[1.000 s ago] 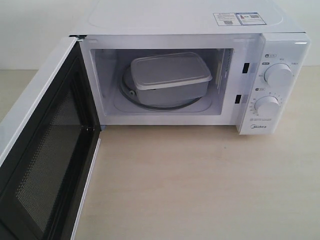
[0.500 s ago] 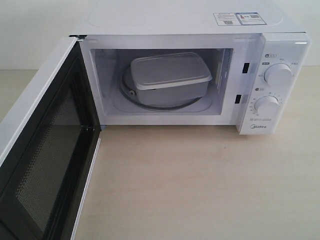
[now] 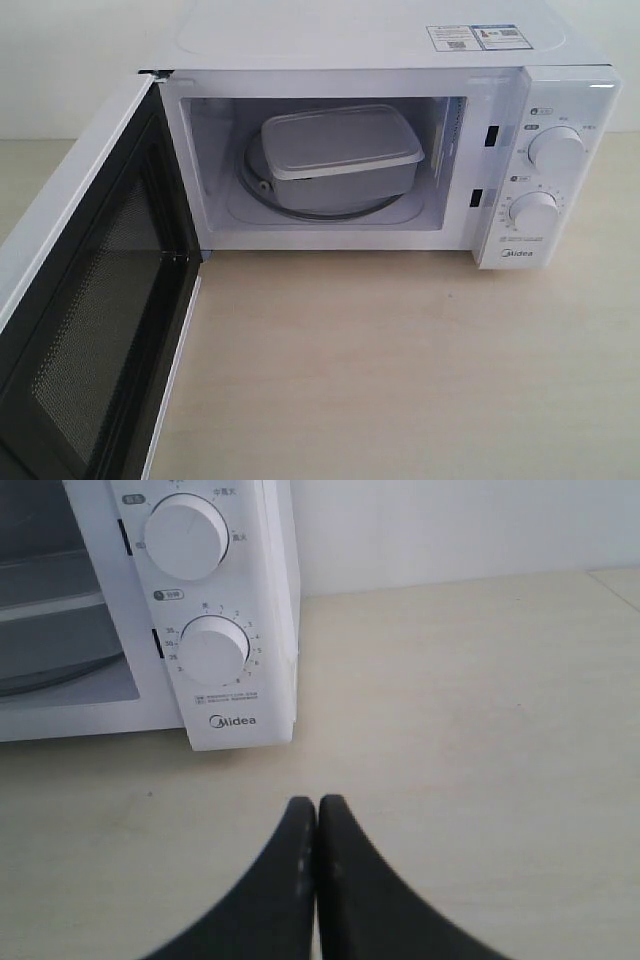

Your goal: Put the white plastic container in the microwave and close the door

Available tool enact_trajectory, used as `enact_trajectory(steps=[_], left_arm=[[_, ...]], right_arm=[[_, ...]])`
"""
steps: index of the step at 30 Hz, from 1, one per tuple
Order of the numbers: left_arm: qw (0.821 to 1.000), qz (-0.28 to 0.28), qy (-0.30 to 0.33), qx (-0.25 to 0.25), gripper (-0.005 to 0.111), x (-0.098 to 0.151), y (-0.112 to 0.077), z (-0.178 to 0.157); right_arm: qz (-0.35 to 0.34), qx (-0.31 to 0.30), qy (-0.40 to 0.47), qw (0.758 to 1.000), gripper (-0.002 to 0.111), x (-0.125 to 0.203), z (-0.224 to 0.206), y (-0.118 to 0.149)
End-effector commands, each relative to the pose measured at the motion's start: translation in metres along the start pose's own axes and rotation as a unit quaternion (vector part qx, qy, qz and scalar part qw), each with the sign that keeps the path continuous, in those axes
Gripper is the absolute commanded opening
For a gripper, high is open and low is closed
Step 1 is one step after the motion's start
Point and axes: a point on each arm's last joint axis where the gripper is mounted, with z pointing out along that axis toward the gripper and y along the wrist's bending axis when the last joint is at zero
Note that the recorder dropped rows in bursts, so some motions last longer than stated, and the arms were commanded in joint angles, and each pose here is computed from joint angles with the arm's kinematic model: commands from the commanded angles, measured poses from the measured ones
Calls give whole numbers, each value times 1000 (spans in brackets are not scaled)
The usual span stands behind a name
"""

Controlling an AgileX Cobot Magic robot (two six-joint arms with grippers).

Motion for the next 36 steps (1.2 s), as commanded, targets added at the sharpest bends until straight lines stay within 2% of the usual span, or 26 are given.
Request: enact_trajectory(steps=[1,4,8,10,13,16,25,36], left_arm=[[996,38,79,-2,4,11,3,7],[983,63,170,-19,4,24,12,18],[970,66,234,-22,4,34,19,32],[966,62,253,-8,4,38,20,40],[955,95,277,41,4,51,19,54],[955,99,268,78,4,58,16,64],[949,102,228,191,4,61,-3,65],[948,95,177,245,4,53,-14,65]], right_arm=[[-3,2,-5,1000,0,-1,0,0],[-3,2,-5,1000,0,-1,0,0],[-3,2,-5,1000,0,-1,0,0],[-3,2,-5,1000,0,-1,0,0],[-3,2,-5,1000,0,-1,0,0],[-3,2,-5,1000,0,-1,0,0],[-3,2,-5,1000,0,-1,0,0],[-3,2,-5,1000,0,-1,0,0]])
